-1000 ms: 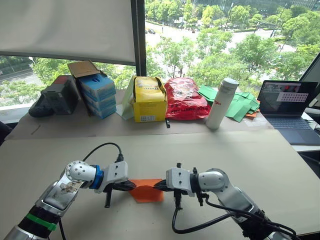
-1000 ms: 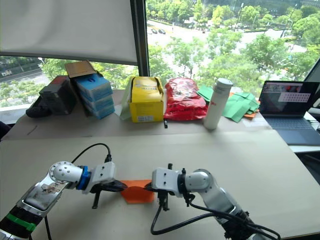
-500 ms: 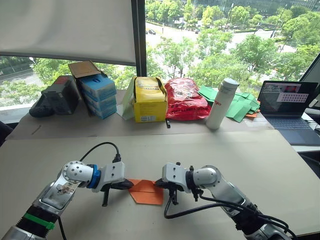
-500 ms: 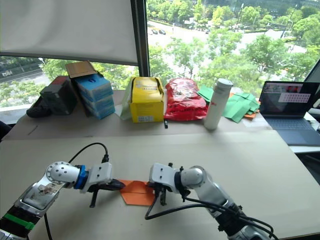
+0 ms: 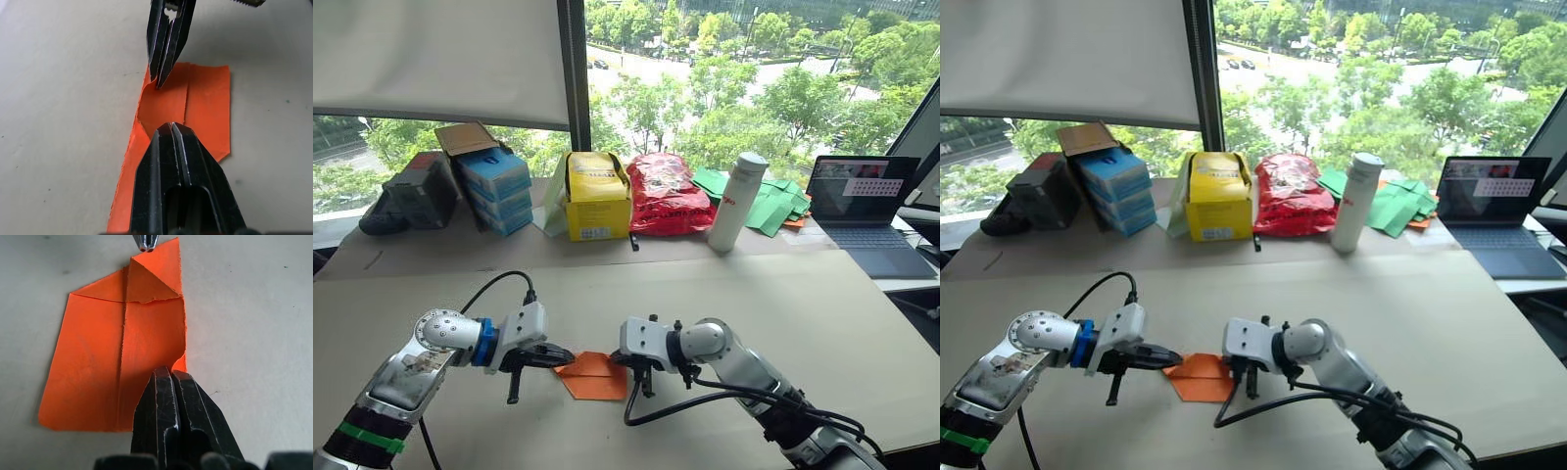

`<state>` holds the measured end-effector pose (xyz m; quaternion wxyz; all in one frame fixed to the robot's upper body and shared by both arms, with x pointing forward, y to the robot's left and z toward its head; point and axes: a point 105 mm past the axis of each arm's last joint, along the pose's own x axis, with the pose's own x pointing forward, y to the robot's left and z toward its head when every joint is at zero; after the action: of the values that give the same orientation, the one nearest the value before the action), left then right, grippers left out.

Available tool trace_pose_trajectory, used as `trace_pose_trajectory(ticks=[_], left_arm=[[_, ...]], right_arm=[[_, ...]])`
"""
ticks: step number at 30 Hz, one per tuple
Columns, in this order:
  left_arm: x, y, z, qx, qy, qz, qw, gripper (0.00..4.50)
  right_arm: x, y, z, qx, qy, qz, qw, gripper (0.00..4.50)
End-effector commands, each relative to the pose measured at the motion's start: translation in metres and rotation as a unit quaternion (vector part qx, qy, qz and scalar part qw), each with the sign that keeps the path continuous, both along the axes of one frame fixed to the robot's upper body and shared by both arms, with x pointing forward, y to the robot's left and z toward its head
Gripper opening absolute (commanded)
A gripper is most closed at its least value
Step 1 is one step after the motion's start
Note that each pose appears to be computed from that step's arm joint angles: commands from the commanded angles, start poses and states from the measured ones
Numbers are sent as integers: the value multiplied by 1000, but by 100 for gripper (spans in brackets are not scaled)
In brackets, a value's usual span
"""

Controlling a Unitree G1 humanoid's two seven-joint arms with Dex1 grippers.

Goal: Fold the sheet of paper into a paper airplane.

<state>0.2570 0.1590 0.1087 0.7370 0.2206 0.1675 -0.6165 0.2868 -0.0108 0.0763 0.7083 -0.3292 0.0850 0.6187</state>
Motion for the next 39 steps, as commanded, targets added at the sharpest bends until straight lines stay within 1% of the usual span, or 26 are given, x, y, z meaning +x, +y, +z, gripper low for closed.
trace_pose_trajectory(ticks=[1, 5, 6, 8, 11, 16, 17, 20, 23, 25, 26, 28, 30, 31, 32, 33, 36, 39], left_arm=[[-1, 2, 3, -4, -6, 2, 1000, 0], [8, 13, -27, 40, -22, 19, 999, 0], [11, 13, -31, 37, -23, 24, 999, 0], [14, 11, -34, 29, -24, 28, 999, 0], [17, 9, -41, 40, -25, 21, 999, 0], [17, 3, -43, 43, -23, 14, 999, 0], [17, 3, -44, 46, -23, 13, 999, 0], [14, 1, -43, 50, -20, 5, 999, 0], [12, 0, -43, 64, -21, -1, 998, 0], [12, -1, -41, 60, -21, 2, 998, 0], [12, -2, -40, 58, -22, 3, 998, 0], [13, -3, -38, 58, -23, 4, 998, 0], [14, -3, -38, 60, -24, 3, 998, 0], [13, -4, -38, 60, -24, 2, 998, 0], [13, -5, -37, 60, -24, 0, 998, 0], [12, -6, -37, 59, -23, -2, 998, 0], [12, -7, -37, 60, -24, -4, 998, 0], [12, -6, -37, 64, -25, -4, 998, 0]], right_arm=[[5, -16, -27, -54, 31, -38, 997, 5], [4, -12, -23, -46, 30, -35, 998, 5], [3, -11, -22, -44, 29, -34, 998, 5], [2, -10, -20, -42, 29, -32, 998, 5], [2, -9, -19, -43, 29, -31, 998, 5], [3, -6, -15, -39, 25, -35, 998, 5], [4, -6, -14, -34, 25, -38, 998, 64], [7, -1, -3, -6, 26, -47, 999, 163], [8, 7, 23, 55, 25, -53, 997, 266], [7, 11, 45, 104, 18, -47, 993, 333], [4, 12, 51, 111, 9, -37, 993, 365], [-1, 14, 60, 118, -26, -12, 993, 365], [-4, 18, 65, 127, -48, -4, 991, 365], [-7, 21, 68, 134, -56, 5, 989, 337], [-9, 23, 66, 136, -49, 7, 990, 301], [-13, 24, 62, 128, -41, 16, 991, 274], [-15, 22, 45, 93, -27, 22, 995, 167], [-17, 23, 33, 74, -4, 22, 997, 62]])
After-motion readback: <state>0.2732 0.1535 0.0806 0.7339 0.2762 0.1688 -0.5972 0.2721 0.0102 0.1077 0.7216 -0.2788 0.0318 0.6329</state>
